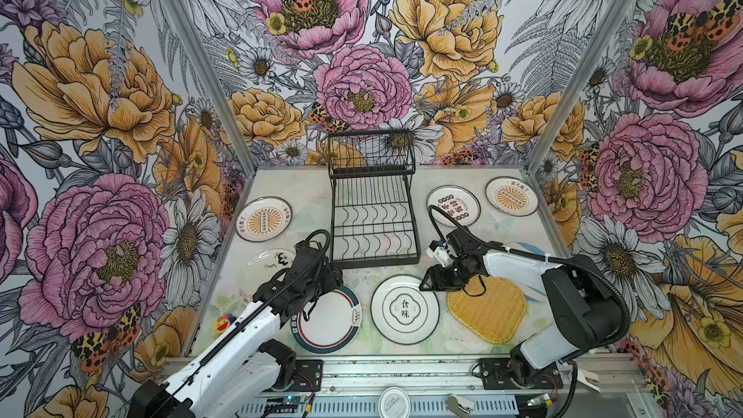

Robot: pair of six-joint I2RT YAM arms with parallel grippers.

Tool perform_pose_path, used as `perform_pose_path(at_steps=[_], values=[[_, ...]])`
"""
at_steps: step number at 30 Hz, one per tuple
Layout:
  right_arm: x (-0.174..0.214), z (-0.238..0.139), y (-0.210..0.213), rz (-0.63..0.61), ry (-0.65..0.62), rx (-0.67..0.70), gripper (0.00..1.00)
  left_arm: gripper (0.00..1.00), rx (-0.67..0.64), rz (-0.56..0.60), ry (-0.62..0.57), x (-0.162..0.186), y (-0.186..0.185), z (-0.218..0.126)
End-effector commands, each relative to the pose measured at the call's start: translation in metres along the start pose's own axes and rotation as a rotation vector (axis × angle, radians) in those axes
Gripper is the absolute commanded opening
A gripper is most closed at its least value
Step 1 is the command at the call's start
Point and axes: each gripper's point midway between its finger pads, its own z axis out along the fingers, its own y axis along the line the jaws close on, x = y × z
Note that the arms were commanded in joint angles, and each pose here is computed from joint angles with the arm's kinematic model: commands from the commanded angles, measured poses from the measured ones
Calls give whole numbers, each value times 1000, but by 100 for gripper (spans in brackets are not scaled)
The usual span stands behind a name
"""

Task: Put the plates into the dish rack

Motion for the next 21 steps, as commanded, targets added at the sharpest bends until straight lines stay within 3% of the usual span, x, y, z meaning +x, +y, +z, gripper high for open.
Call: perform_pose_path(at_steps=[1, 10, 21], values=[[-2, 1, 1, -15, 12, 2, 58, 74, 22, -5, 9, 2, -5, 2], [3, 8, 4, -30, 33, 11, 49, 74, 25, -4, 4, 2, -7, 3], [0, 12, 2, -44, 43, 16, 25, 74, 22, -4, 4, 2, -7, 5]])
